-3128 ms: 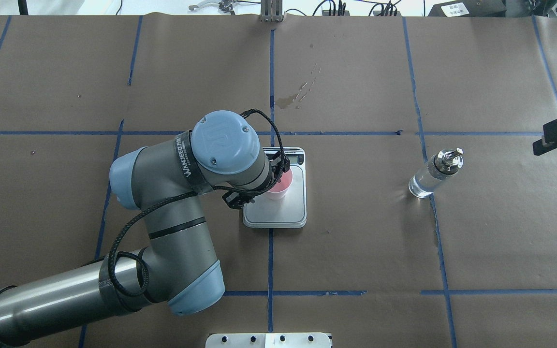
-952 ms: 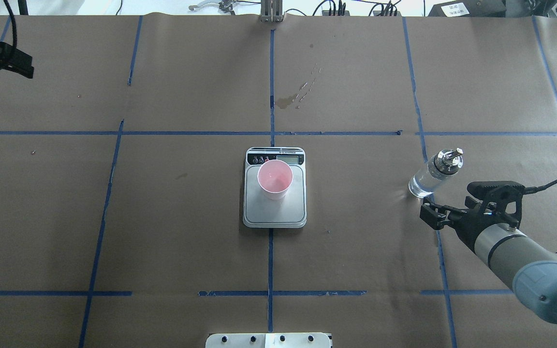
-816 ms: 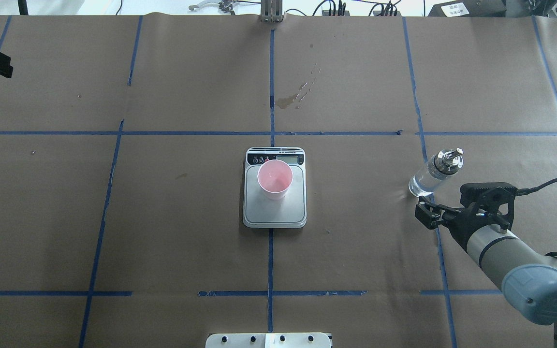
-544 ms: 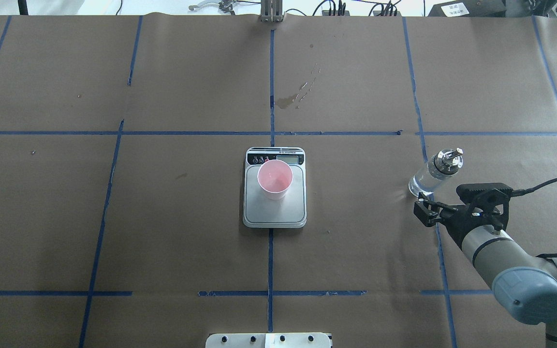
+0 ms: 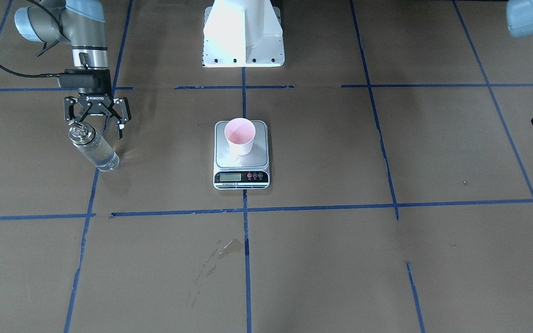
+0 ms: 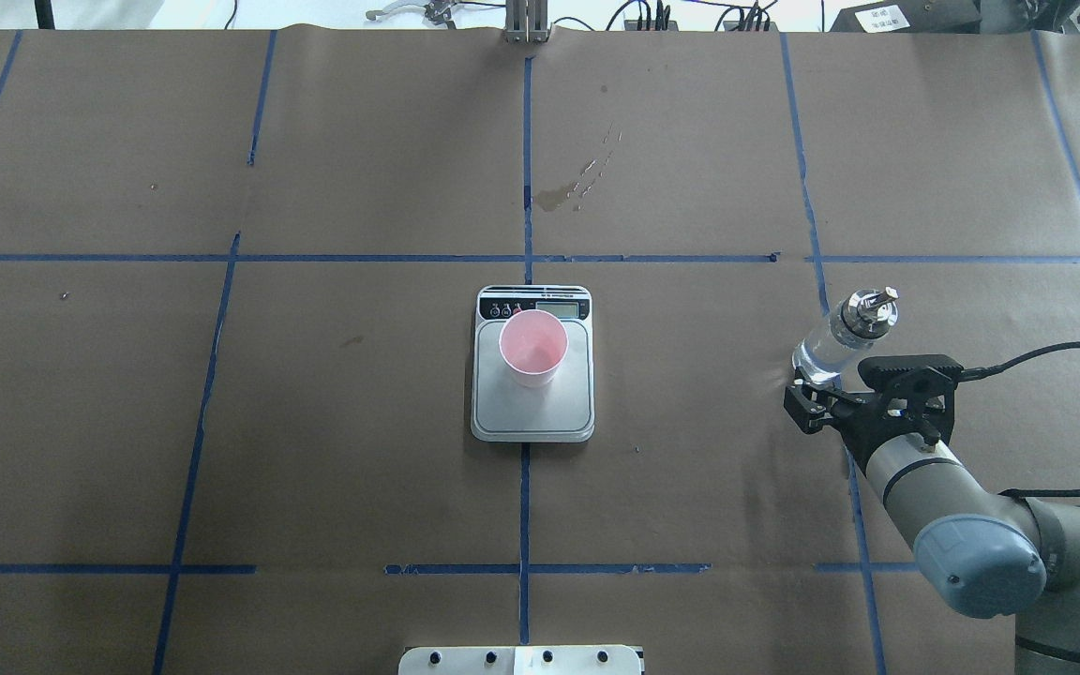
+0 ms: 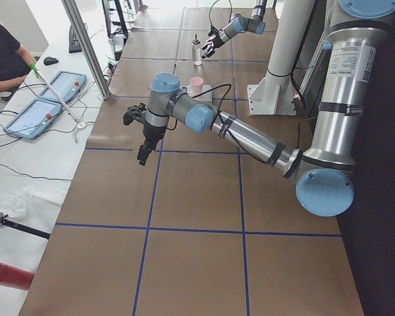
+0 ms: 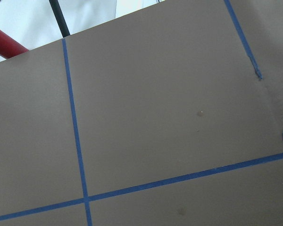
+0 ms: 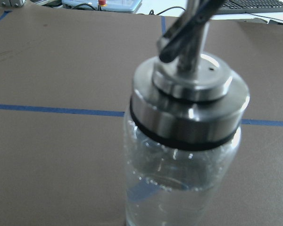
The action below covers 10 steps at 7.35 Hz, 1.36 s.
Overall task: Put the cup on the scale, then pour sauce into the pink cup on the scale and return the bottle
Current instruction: 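Grasp the glass sauce bottle with the right gripper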
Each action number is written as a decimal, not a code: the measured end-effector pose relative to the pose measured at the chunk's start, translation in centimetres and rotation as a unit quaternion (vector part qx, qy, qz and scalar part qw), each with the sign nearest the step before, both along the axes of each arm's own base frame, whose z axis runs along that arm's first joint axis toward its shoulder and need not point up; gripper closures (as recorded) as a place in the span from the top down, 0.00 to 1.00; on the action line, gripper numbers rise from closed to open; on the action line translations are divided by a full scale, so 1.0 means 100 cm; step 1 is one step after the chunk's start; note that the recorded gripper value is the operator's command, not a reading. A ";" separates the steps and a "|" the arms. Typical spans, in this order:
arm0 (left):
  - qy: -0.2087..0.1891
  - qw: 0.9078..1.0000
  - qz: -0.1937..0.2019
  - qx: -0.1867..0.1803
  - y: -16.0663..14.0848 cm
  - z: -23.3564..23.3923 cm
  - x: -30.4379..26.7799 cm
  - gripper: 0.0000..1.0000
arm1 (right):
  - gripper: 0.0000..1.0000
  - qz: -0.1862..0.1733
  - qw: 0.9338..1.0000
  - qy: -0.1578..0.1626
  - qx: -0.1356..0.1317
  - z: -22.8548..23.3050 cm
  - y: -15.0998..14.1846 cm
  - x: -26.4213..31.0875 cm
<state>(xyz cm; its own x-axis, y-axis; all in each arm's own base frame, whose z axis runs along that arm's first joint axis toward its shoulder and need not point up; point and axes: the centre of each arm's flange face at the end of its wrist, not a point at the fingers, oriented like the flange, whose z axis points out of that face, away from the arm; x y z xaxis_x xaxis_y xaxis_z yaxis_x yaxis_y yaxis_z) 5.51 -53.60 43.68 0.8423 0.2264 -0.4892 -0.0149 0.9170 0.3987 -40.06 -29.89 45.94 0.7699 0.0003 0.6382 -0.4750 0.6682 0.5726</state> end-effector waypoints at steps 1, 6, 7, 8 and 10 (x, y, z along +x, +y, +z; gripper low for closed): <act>0.000 1.000 -0.001 0.001 0.000 0.001 -0.002 1.00 | 1.00 0.000 1.000 0.004 0.001 0.002 -0.002 -0.002; -0.001 1.000 -0.003 -0.002 -0.001 0.004 -0.003 1.00 | 1.00 0.019 1.000 0.022 0.004 0.013 -0.022 0.004; -0.001 1.000 -0.004 -0.003 -0.001 0.004 -0.003 1.00 | 1.00 0.022 1.000 0.020 0.004 0.012 -0.026 0.003; 0.000 1.000 -0.006 -0.004 -0.001 0.004 -0.004 1.00 | 1.00 0.023 1.000 0.018 0.005 0.009 -0.028 0.002; 0.001 1.000 -0.008 -0.004 -0.001 0.004 -0.004 1.00 | 1.00 0.025 1.000 0.017 0.006 0.008 -0.031 0.002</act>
<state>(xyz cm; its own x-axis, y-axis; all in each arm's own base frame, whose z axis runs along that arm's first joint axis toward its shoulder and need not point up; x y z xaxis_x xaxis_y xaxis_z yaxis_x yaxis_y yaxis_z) 5.07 -53.74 44.03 0.8450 0.2091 -0.4921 0.0001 0.9203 0.3913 -39.88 -32.96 46.69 0.7904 0.0330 0.6117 -0.4882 0.6372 0.5963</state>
